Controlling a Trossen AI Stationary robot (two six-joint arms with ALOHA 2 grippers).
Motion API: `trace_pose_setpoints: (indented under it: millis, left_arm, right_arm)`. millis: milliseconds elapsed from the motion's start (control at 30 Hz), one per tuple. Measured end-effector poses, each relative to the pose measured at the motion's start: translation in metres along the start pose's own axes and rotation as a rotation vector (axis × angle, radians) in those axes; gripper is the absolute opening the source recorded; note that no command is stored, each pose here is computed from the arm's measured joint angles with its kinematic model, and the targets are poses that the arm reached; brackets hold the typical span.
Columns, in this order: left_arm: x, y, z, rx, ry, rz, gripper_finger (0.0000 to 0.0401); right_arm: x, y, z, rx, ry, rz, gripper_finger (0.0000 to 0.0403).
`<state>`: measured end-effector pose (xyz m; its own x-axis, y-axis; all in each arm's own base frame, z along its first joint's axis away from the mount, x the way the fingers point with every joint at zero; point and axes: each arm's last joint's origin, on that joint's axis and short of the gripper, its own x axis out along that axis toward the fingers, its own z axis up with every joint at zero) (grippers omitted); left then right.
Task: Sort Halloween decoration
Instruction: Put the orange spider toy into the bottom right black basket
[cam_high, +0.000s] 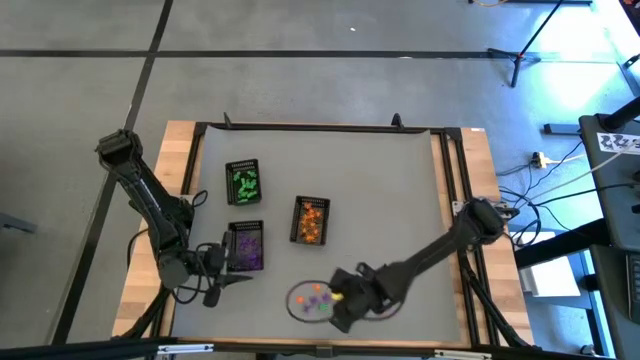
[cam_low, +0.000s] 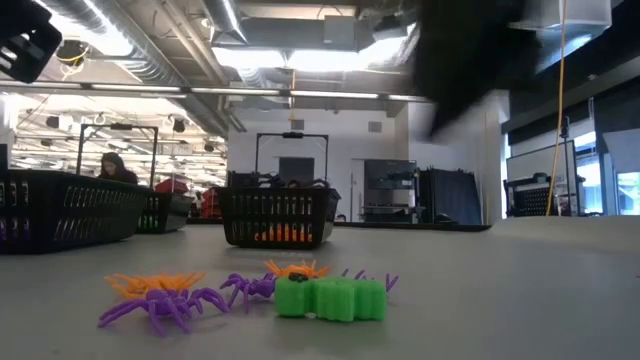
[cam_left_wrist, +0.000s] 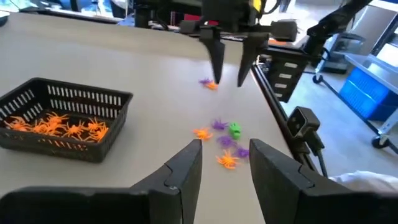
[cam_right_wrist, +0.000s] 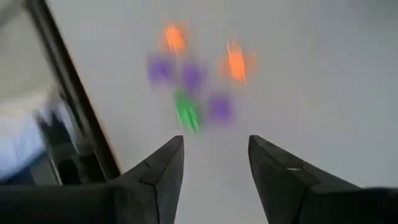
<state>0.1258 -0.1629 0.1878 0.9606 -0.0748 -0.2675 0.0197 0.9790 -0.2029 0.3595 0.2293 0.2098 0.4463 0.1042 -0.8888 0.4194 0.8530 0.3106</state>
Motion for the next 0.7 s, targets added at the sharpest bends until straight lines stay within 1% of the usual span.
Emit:
trace_pose_setpoints:
  millis: [167,233,400,567,700]
  left_arm:
    - [0.0,-0.001,0.002,-0.018,-0.025,0.011,0.0125]
    - [0.001,-0.002,0.003,-0.024,-0.038,0.006,0.0125]
    - [0.004,-0.01,0.007,-0.006,-0.097,-0.03,0.0125]
    - [0.01,-0.018,0.003,0.009,-0.074,-0.152,0.0125]
    - [0.01,-0.019,0.004,0.022,-0.067,-0.189,0.0125]
  right_arm:
    - [-0.008,0.005,-0.042,0.059,0.117,-0.099,0.0177]
    - [-0.011,0.008,-0.055,0.083,0.127,-0.125,0.0177]
    - [-0.016,0.007,-0.081,0.124,0.101,-0.24,0.0177]
    - [-0.016,0.002,-0.092,0.184,0.102,-0.329,0.0177]
    - [-0.012,0.0,-0.093,0.187,0.089,-0.356,0.0177]
